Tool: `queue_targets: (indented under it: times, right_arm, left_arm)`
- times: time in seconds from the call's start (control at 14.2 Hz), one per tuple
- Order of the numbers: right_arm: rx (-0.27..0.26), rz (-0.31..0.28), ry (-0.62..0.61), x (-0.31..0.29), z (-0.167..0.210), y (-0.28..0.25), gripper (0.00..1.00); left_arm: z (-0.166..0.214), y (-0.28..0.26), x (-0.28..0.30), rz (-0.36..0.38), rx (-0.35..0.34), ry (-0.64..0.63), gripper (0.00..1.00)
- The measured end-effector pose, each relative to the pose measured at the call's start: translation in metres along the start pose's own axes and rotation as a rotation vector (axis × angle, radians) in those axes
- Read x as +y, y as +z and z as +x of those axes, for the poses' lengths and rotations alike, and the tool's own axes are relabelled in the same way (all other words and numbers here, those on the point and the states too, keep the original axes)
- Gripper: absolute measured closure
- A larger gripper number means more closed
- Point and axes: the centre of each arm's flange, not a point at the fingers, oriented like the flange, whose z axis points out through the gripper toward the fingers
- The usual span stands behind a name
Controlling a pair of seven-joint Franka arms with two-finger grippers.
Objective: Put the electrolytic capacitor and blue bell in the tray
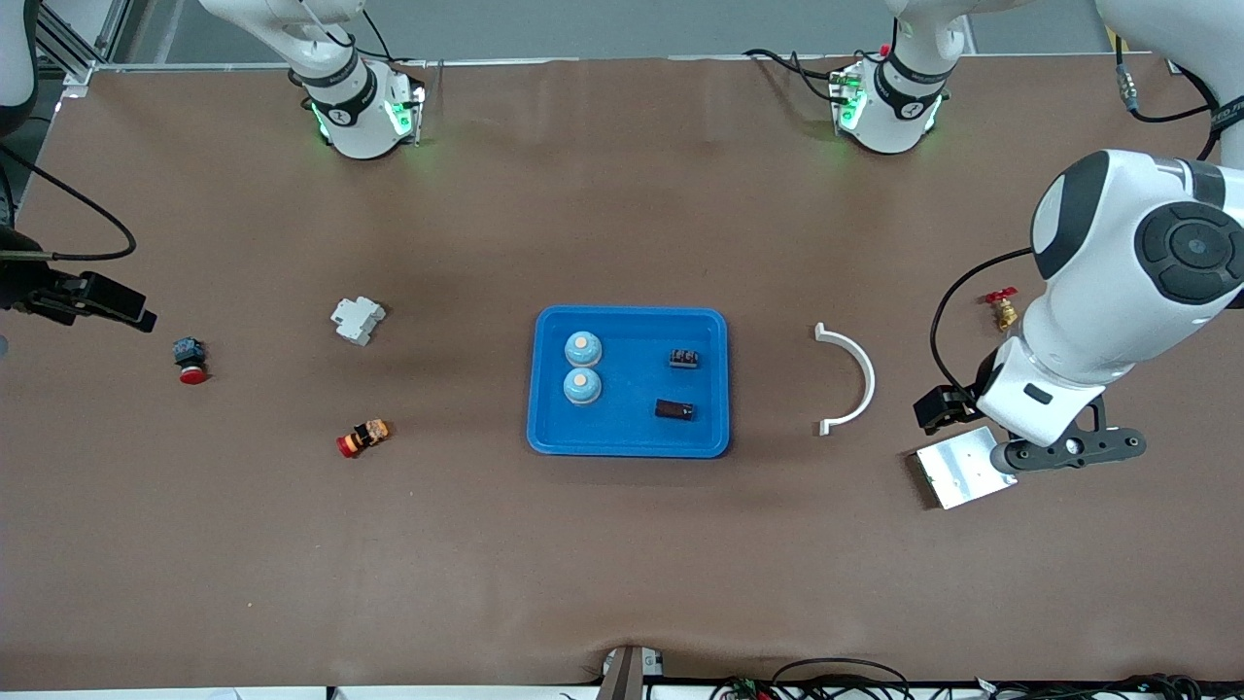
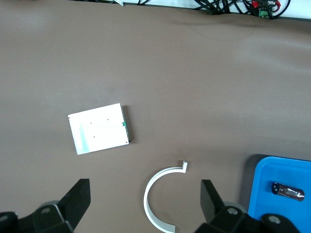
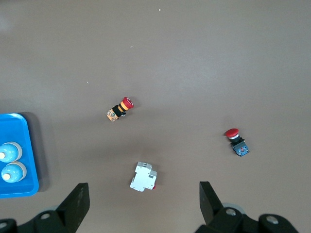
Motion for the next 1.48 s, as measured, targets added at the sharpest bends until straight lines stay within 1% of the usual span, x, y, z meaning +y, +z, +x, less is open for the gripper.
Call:
queue_targets:
  times: [0.28, 0.42, 1.06, 1.27, 1.48]
  right_arm:
    - [0.0, 0.0, 0.0, 0.0, 0.0, 0.0, 0.0]
    - [0.0, 0.0, 0.0, 0.0, 0.0, 0.0, 0.0]
    - [0.0, 0.0, 0.0, 0.0, 0.0, 0.0, 0.0]
    - [-0.001, 0.0, 0.0, 0.0, 0.0, 0.0, 0.0]
    - [-0.001, 0.0, 0.0, 0.0, 0.0, 0.0, 0.0]
  left_arm:
    - [0.002, -0.016, -0.024, -0.048, -0.001, 0.047, 0.0]
    - [-0.001, -0.031, -0.038, -0.059, 0.002, 0.056, 0.0]
    - [-0.045, -0.112, -0.051, -0.051, -0.026, 0.113, 0.0]
    - [-0.057, -0.128, -0.049, -0.049, -0.039, 0.125, 0.0]
    - [-0.066, -0.132, -0.045, -0.045, -0.067, 0.169, 0.0]
